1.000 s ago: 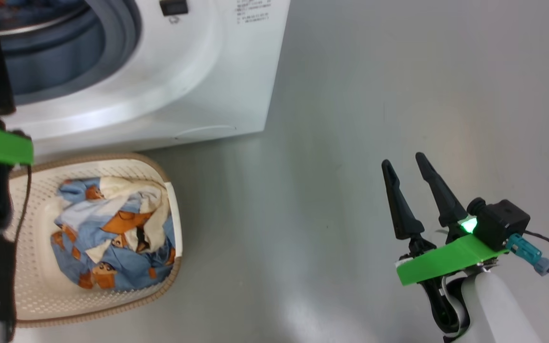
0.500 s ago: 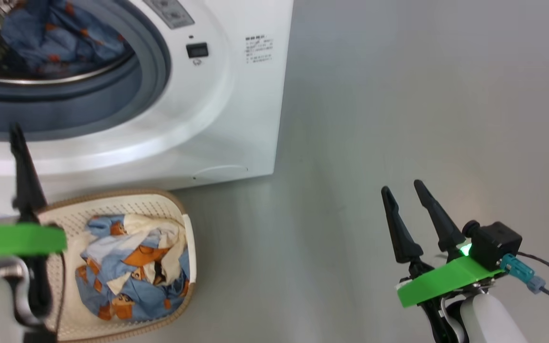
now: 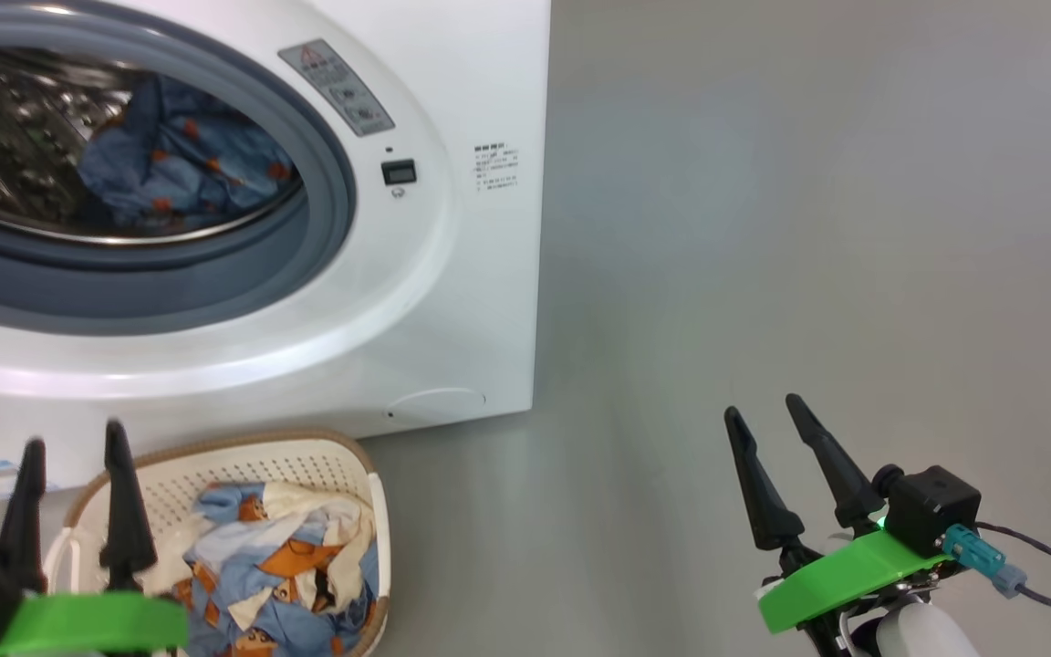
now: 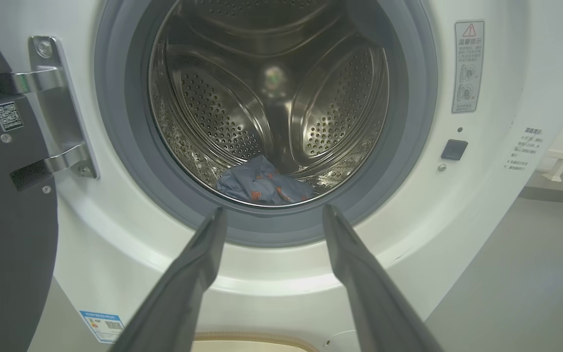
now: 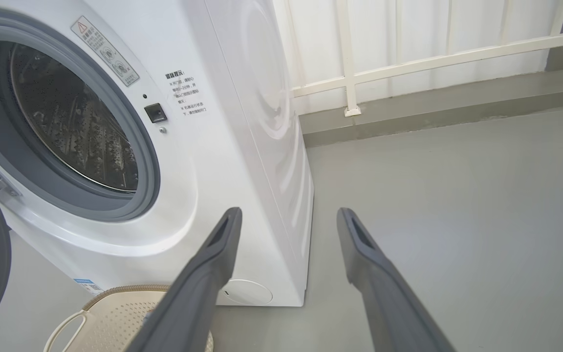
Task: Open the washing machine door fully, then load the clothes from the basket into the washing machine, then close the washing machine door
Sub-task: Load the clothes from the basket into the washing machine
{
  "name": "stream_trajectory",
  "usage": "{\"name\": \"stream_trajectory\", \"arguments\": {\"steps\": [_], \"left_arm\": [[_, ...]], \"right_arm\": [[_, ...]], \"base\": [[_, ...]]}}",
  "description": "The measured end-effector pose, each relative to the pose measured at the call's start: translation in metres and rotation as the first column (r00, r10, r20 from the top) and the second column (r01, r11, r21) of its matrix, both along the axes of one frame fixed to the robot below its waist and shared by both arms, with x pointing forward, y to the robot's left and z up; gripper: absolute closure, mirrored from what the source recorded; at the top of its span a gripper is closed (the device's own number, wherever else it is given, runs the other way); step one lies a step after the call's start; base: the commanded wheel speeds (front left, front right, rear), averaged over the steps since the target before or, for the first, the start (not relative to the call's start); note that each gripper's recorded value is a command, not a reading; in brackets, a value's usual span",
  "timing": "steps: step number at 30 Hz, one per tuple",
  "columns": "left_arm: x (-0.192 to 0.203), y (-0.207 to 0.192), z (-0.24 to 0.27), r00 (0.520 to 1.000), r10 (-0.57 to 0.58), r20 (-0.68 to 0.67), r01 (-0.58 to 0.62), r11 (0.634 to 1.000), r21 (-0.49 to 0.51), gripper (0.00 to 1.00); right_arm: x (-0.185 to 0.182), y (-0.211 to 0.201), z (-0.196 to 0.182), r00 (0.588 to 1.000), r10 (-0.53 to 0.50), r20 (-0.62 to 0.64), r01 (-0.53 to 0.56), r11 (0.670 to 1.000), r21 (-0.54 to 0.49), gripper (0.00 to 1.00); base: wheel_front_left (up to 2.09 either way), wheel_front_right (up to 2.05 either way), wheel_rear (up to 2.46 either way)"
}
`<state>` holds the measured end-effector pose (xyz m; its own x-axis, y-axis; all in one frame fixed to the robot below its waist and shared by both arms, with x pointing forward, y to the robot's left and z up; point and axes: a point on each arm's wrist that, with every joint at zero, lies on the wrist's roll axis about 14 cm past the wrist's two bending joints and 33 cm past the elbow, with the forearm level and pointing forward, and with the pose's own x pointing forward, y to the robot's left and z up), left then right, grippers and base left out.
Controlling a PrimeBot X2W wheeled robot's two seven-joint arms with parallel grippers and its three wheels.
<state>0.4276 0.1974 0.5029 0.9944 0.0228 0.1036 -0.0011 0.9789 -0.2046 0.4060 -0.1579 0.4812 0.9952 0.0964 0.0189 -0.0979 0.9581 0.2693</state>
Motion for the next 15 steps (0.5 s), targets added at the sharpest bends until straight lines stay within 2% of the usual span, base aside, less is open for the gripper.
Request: {"name": "stream_trajectory", "arguments": {"steps": [6, 15], "left_arm": [[-0.033, 0.004, -0.007, 0.999, 0.001, -0.039, 0.001, 0.998, 0.059, 0.0], [-0.068, 0.01, -0.013, 0.997, 0.023, -0.068, -0.018, 0.997, 0.07, 0.0]], "right_arm": [[-0.014, 0.002, 0.008, 1.0, 0.005, 0.018, -0.005, 1.0, -0.012, 0.0], [-0.029, -0.001, 0.021, 0.998, -0.003, 0.057, 0.005, 1.0, -0.025, 0.0]], "base": [[0.0, 0.0, 0.0], [0.0, 0.0, 0.0]]}}
